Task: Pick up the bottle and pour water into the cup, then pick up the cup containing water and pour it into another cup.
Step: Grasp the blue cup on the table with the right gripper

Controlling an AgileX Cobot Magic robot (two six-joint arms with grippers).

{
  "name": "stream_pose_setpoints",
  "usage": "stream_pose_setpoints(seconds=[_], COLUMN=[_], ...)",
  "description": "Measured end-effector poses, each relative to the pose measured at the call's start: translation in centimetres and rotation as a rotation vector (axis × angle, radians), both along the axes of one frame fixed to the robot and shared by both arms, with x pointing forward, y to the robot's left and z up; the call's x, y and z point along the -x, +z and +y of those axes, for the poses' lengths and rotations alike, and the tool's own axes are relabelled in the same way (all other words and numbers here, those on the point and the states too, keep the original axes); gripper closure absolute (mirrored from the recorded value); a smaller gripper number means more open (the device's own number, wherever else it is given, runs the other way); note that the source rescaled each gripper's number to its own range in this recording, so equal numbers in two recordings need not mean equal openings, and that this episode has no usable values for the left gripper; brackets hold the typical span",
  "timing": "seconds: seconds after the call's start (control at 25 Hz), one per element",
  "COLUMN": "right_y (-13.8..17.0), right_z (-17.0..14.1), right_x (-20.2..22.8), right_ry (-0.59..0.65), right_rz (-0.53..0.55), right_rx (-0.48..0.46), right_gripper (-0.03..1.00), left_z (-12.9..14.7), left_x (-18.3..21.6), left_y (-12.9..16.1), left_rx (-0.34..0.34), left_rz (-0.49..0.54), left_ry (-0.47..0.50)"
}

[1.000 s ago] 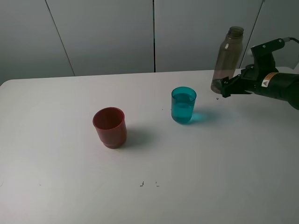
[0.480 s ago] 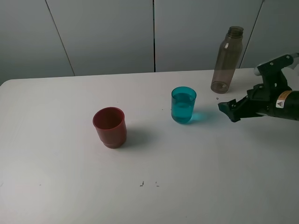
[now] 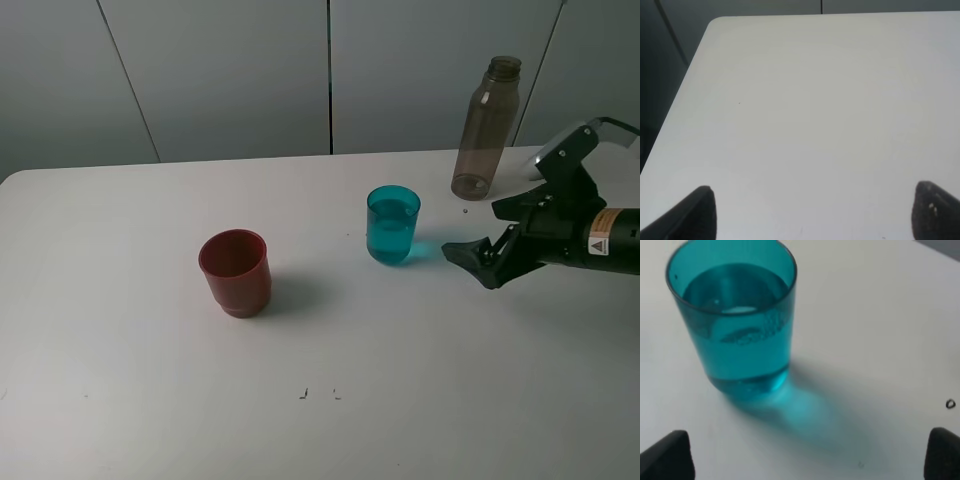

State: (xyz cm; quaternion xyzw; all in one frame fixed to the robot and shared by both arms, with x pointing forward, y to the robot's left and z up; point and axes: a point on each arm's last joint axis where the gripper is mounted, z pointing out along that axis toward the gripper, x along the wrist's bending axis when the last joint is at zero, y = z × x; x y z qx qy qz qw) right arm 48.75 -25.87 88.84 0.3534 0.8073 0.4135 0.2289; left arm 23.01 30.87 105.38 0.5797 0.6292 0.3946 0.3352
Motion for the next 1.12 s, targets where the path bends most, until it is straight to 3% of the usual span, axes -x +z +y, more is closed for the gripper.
stream_pose_setpoints(seconds=[0.56, 1.12], right_y=[-5.0, -4.4], right_z=[3.1, 4.2], right_x=[-3.1, -4.4], right_ry=[0.151, 0.145], right_rz=[0.083, -0.013], right_rx=[0.007, -0.059], right_gripper=[-0.02, -0.02], left_z=[0.0, 0.0], left_x=[0.0, 0.0], left_y=[0.0, 0.0], left_rx=[0.0, 0.0], left_rz=[0.0, 0.0], left_ry=[0.0, 0.0])
